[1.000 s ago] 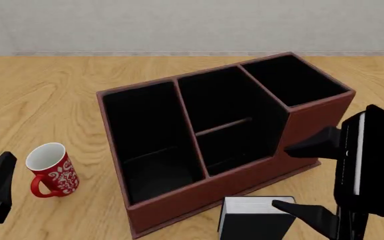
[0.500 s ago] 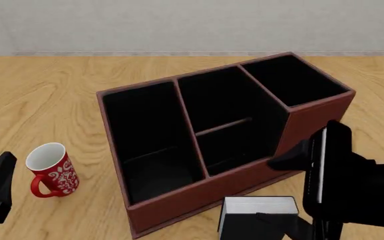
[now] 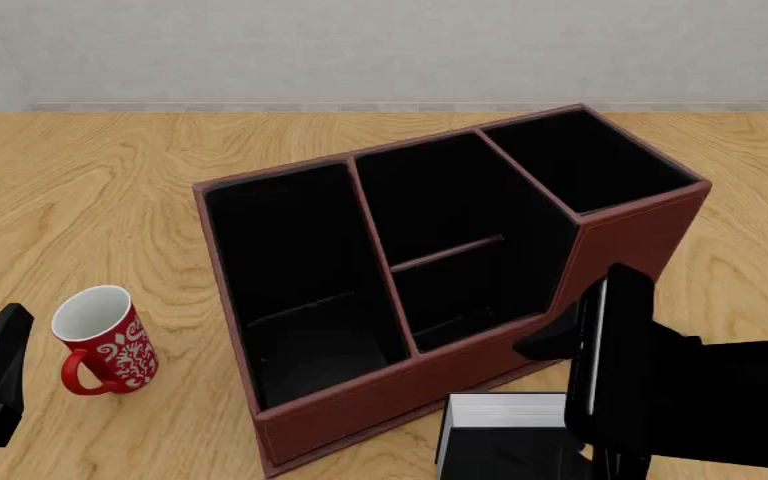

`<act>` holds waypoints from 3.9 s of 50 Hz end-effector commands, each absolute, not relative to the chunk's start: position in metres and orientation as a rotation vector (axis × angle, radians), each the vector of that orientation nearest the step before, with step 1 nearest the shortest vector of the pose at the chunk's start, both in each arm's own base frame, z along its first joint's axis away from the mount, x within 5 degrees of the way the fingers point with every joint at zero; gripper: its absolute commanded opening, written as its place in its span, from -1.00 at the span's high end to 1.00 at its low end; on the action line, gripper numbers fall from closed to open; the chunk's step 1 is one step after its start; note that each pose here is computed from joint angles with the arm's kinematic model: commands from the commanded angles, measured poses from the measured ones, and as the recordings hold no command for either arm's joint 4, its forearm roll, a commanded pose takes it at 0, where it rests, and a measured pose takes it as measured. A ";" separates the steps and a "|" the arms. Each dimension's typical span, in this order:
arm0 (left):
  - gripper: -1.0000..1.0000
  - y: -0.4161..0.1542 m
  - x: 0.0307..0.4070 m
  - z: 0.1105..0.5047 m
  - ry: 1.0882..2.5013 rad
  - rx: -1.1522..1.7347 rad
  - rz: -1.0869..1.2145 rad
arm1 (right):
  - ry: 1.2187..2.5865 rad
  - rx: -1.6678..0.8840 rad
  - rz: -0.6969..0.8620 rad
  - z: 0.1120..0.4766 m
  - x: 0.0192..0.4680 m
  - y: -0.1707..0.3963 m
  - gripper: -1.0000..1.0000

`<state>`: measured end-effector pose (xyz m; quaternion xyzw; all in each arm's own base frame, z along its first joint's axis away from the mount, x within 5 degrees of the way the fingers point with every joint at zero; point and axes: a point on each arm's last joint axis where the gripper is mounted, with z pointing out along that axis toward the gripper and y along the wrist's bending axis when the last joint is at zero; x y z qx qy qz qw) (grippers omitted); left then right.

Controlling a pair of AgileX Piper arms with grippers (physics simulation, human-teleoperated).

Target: Pick up the book and place it in the right compartment of the caddy.

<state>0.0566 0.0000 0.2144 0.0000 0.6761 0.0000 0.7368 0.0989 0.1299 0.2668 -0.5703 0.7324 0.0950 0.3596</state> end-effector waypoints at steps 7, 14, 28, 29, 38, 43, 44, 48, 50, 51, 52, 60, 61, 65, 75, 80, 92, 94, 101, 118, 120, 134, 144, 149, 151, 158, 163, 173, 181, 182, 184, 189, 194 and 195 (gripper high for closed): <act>-1.00 0.000 0.057 0.214 1.485 0.000 0.000 | 1.927 -1.455 0.252 0.254 0.103 0.134 -1.00; -1.00 0.000 0.057 0.214 1.485 0.000 0.000 | 1.940 -1.449 0.262 0.251 0.102 0.136 -1.00; -1.00 0.000 0.057 0.214 1.485 0.000 0.000 | 1.970 -1.436 0.270 0.239 0.104 0.139 -1.00; -1.00 0.000 0.057 0.214 1.485 0.000 0.000 | 1.976 -1.432 0.272 0.238 0.104 0.139 -1.00; -1.00 0.000 0.057 0.214 1.485 0.000 0.000 | 1.996 -1.421 0.264 0.229 0.108 0.140 -1.00; -1.00 0.000 0.057 0.214 1.485 0.000 0.000 | 2.007 -1.412 0.266 0.226 0.109 0.140 -1.00; -1.00 0.000 0.057 0.214 1.485 0.000 0.000 | 2.007 -1.412 0.266 0.226 0.109 0.140 -1.00; -1.00 0.000 0.057 0.214 1.485 0.000 0.000 | 2.014 -1.409 0.264 0.222 0.109 0.140 -1.00; -1.00 0.000 0.057 0.214 1.485 0.000 0.000 | 2.018 -1.406 0.265 0.221 0.109 0.140 -1.00; -1.00 0.000 0.057 0.214 1.485 0.000 0.000 | 2.020 -1.406 0.269 0.221 0.109 0.141 -1.00; -1.00 0.000 0.057 0.214 1.485 0.000 0.000 | 2.021 -1.405 0.268 0.220 0.109 0.141 -1.00; -1.00 0.000 0.057 0.214 1.485 0.000 0.000 | 2.029 -1.400 0.285 0.215 0.108 0.144 -1.00; -1.00 0.000 0.057 0.214 1.485 0.000 0.000 | 2.024 -1.392 0.287 0.217 0.108 0.144 -1.00; -1.00 0.000 0.057 0.214 1.485 0.000 0.000 | 2.024 -1.401 0.297 0.217 0.106 0.145 1.00; -1.00 0.000 0.057 0.214 1.485 0.000 0.000 | 2.020 -1.399 0.307 0.219 0.104 0.146 1.00; -1.00 0.000 0.057 0.214 1.485 0.000 0.000 | 2.019 -1.403 0.312 0.220 0.103 0.147 1.00; -1.00 0.000 0.057 0.214 1.485 0.000 0.000 | 1.997 -1.418 0.317 0.232 0.101 0.147 1.00; -1.00 0.000 0.057 0.214 1.485 0.000 0.000 | 1.994 -1.421 0.313 0.234 0.101 0.146 1.00; -1.00 0.000 0.057 0.214 1.485 0.000 0.000 | 1.981 -1.426 0.304 0.243 0.101 0.143 1.00; -1.00 0.000 0.057 0.214 1.485 0.000 0.000 | 1.958 -1.448 0.294 0.263 0.095 0.136 1.00; -1.00 0.000 0.057 0.214 1.485 0.000 0.000 | 1.956 -1.450 0.293 0.265 0.095 0.135 1.00; -1.00 0.000 0.057 0.214 1.485 0.000 0.000 | 1.934 -1.463 0.286 0.286 0.088 0.125 1.00; -1.00 0.000 0.057 0.214 1.485 0.000 0.000 | 1.914 -1.468 0.283 0.302 0.084 0.120 1.00; -1.00 0.000 0.057 0.214 1.485 0.000 0.000 | 1.907 -1.468 0.278 0.309 0.084 0.118 1.00; -1.00 0.000 0.057 0.214 1.485 0.000 0.000 | 1.903 -1.468 0.277 0.313 0.083 0.117 1.00; -1.00 0.000 0.057 0.214 1.485 0.000 0.000 | 1.881 -1.469 0.273 0.323 0.082 0.114 1.00; -1.00 0.000 0.057 0.214 1.485 0.000 0.000 | 1.874 -1.474 0.268 0.327 0.082 0.113 1.00; -1.00 0.000 0.057 0.214 1.485 0.000 0.000 | 1.844 -1.473 0.275 0.341 0.079 0.111 1.00; -1.00 0.000 0.057 0.214 1.485 0.000 0.000 | 1.822 -1.474 0.278 0.351 0.076 0.109 1.00; -1.00 0.000 0.057 0.214 1.485 0.000 0.000 | 1.821 -1.475 0.279 0.352 0.076 0.109 1.00; -1.00 0.000 0.057 0.214 1.485 0.000 0.000 | 1.813 -1.479 0.277 0.354 0.076 0.109 1.00; -1.00 0.000 0.057 0.214 1.485 0.000 0.000 | 1.799 -1.482 0.275 0.361 0.075 0.108 1.00; -1.00 0.000 0.057 0.214 1.485 0.000 0.000 | 1.781 -1.486 0.267 0.369 0.075 0.106 1.00; -1.00 0.000 0.057 0.214 1.485 0.000 0.000 | 1.774 -1.487 0.265 0.372 0.074 0.106 1.00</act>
